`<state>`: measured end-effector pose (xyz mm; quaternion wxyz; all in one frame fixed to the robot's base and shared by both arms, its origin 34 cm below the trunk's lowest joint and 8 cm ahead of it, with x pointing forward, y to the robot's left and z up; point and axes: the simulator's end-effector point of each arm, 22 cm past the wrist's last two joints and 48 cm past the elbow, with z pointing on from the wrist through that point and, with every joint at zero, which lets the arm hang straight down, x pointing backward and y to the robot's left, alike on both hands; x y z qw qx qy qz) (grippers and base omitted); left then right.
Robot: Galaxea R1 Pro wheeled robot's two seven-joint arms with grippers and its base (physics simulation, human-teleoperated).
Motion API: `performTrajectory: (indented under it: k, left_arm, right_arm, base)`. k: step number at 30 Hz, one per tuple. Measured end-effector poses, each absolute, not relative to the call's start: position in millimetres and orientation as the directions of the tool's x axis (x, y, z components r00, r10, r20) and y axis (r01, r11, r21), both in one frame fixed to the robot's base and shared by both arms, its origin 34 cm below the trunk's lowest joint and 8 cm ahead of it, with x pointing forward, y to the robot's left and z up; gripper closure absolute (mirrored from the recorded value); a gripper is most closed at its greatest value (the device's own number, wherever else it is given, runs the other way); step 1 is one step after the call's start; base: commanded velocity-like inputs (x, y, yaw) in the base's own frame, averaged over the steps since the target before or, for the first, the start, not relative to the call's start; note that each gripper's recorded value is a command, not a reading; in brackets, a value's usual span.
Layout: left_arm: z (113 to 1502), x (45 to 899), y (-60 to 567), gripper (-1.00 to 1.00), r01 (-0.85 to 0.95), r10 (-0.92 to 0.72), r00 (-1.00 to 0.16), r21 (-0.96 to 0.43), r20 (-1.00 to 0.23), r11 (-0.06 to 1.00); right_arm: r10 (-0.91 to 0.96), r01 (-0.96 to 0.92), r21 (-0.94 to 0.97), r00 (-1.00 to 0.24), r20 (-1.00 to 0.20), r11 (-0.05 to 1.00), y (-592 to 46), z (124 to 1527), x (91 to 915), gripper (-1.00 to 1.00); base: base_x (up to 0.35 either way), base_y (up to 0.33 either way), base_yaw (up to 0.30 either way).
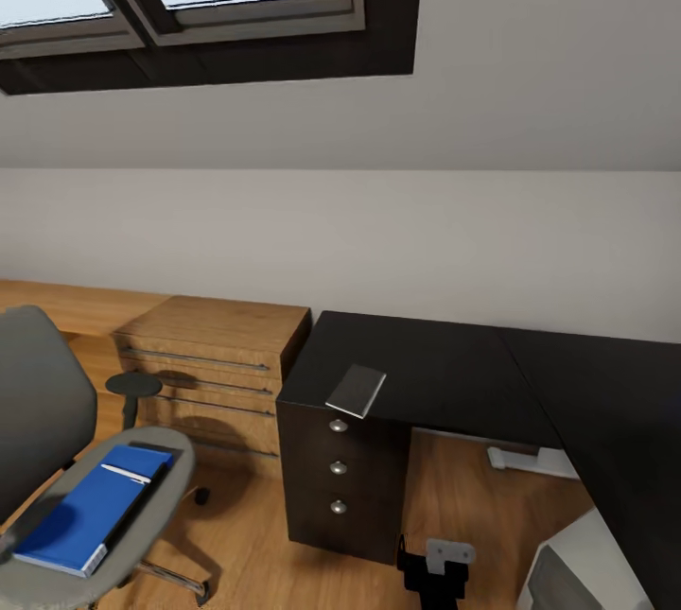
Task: In the bedroom, organize the workspace by keeping the computer under the desk, ensuring the monitor is on the desk, placing the keyboard on the desk next to the monitor, placing the mouse on the desk next to the keyboard, moving the folder from the swivel chair onto the desk next to the mouse, stacking the notebook on top of the folder with the pen on top of the notebook, and positioning the swivel chair next to the desk.
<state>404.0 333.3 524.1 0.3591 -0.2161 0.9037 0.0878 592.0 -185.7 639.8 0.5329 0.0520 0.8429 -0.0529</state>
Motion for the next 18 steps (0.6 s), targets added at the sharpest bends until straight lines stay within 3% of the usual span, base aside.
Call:
performTrajectory:
  k: [18]
  left_arm:
    - [489,310,356,-1.00,-0.475,-0.326,-0.758,0.134,-0.565,0.870]
  right_arm:
    - [-0.026,0.169,-0.127,-0.499,-0.866,0.977,-249,600,542,-1.00]
  base:
    - [0.000,0.000,0.260]
